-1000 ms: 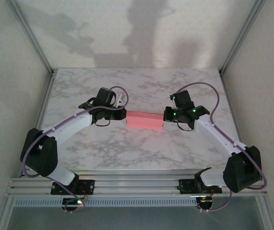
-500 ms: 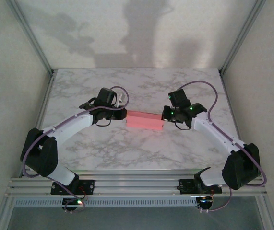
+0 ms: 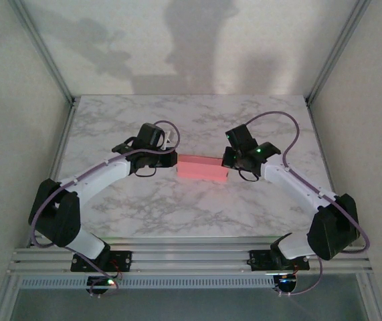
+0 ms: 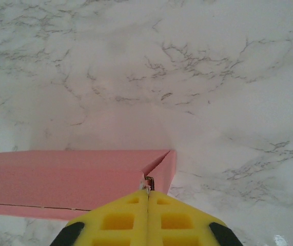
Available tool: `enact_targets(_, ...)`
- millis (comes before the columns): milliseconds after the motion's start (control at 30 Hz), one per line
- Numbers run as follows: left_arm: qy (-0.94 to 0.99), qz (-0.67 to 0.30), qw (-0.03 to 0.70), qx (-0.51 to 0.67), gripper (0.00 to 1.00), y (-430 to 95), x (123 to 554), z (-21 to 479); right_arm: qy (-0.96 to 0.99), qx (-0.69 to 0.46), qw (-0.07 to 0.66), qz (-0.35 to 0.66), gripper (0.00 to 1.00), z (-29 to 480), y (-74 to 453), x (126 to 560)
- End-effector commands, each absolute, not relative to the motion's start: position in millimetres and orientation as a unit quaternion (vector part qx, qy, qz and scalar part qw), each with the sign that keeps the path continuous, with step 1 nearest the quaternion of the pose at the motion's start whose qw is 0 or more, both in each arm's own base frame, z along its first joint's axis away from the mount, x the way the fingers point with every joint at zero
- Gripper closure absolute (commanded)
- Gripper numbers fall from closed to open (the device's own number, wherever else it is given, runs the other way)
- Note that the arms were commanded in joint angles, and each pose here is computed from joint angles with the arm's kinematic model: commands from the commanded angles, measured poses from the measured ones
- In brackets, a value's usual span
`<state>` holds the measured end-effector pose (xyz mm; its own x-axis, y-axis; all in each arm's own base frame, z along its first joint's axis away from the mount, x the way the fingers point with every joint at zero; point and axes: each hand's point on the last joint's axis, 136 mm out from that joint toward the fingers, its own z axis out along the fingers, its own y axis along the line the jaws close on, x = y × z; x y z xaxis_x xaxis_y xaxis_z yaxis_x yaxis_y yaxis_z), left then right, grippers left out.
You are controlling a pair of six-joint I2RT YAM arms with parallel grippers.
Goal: Fold the paper box
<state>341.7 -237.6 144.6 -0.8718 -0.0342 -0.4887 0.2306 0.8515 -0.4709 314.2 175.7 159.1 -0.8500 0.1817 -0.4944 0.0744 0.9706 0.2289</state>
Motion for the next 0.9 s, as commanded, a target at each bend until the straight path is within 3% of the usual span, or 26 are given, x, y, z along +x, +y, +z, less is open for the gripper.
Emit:
enact_targets(0,0.949,-0.254,0.178,0.049,0.98,-238.5,310.4,113.2,0.962,0.060,0.249,0.097,1.00,153.2,186.6,308.0)
enact_targets(333,0.950,-0.247,0.185,0.039,0.99,-235.0,311.8,115.4,0.961,0.051,0.267,0.043,0.99,144.6,172.1,301.1)
enact_targets(867,0.926,-0.299,0.218,-0.073,0.99,-235.2,317.2,128.5,0.949,0.104,0.291,0.067,1.00,143.7,181.7,303.4)
